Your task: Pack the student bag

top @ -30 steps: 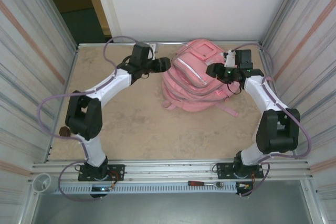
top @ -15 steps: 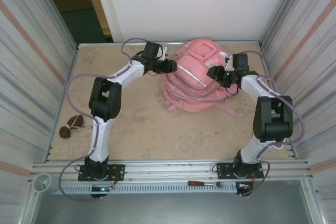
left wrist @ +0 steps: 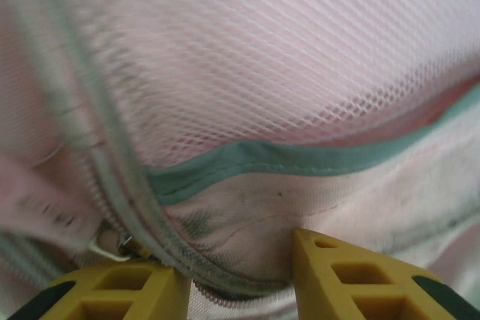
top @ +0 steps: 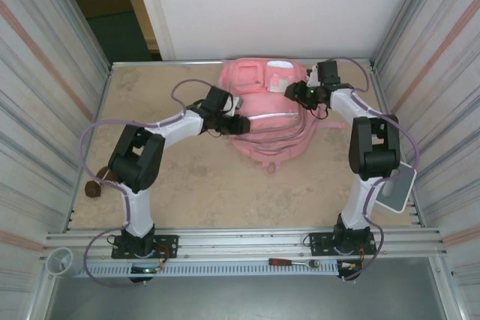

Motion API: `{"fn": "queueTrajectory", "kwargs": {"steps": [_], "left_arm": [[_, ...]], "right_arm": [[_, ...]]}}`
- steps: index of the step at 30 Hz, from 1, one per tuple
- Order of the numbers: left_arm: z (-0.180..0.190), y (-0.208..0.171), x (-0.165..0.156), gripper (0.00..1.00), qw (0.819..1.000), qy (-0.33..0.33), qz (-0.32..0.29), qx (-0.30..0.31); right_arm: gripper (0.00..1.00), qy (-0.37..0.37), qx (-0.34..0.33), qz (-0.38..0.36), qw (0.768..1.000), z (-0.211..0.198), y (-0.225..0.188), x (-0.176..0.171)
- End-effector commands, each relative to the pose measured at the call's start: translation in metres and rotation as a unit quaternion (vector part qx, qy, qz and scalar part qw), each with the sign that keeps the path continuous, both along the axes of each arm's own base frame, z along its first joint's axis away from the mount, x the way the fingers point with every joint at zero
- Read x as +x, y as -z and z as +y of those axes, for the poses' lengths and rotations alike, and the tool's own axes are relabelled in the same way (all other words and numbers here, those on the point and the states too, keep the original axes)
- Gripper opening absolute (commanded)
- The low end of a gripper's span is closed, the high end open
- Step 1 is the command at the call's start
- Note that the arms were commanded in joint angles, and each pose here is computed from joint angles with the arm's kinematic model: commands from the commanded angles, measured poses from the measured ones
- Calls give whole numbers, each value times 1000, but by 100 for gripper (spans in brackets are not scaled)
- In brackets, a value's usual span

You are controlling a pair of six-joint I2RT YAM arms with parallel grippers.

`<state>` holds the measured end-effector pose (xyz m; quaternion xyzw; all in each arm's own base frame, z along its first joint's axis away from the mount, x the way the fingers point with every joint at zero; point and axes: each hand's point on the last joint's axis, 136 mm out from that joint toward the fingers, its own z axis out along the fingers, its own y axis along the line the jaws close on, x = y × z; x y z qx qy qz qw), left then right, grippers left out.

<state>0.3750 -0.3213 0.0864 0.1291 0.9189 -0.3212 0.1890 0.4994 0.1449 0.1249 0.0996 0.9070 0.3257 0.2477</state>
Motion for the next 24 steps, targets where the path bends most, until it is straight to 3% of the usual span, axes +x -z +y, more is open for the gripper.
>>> {"fn": "queueTrajectory", "kwargs": {"steps": [1, 7, 11, 14, 19, 24], "left_arm": [[-39, -10, -46, 40, 998, 58, -7, -18], [-91, -36, -82, 47, 989, 136, -38, -36], [-104, -65, -98, 55, 977, 190, -90, -34], [-93, -86, -106, 59, 964, 220, -146, -30], [-54, -119, -105, 66, 923, 244, -296, 37], [-24, -138, -81, 75, 853, 266, -432, 121]], "right_arm": [[46, -100, 38, 4, 994, 65, -7, -12], [48, -142, 19, -3, 990, 93, -16, 4], [51, -122, -15, -23, 992, 71, -36, 15], [53, -95, -38, -44, 994, 43, -56, 19], [54, -66, -49, -64, 995, 11, -79, 4], [54, -70, -20, -62, 995, 14, -76, -33]]}}
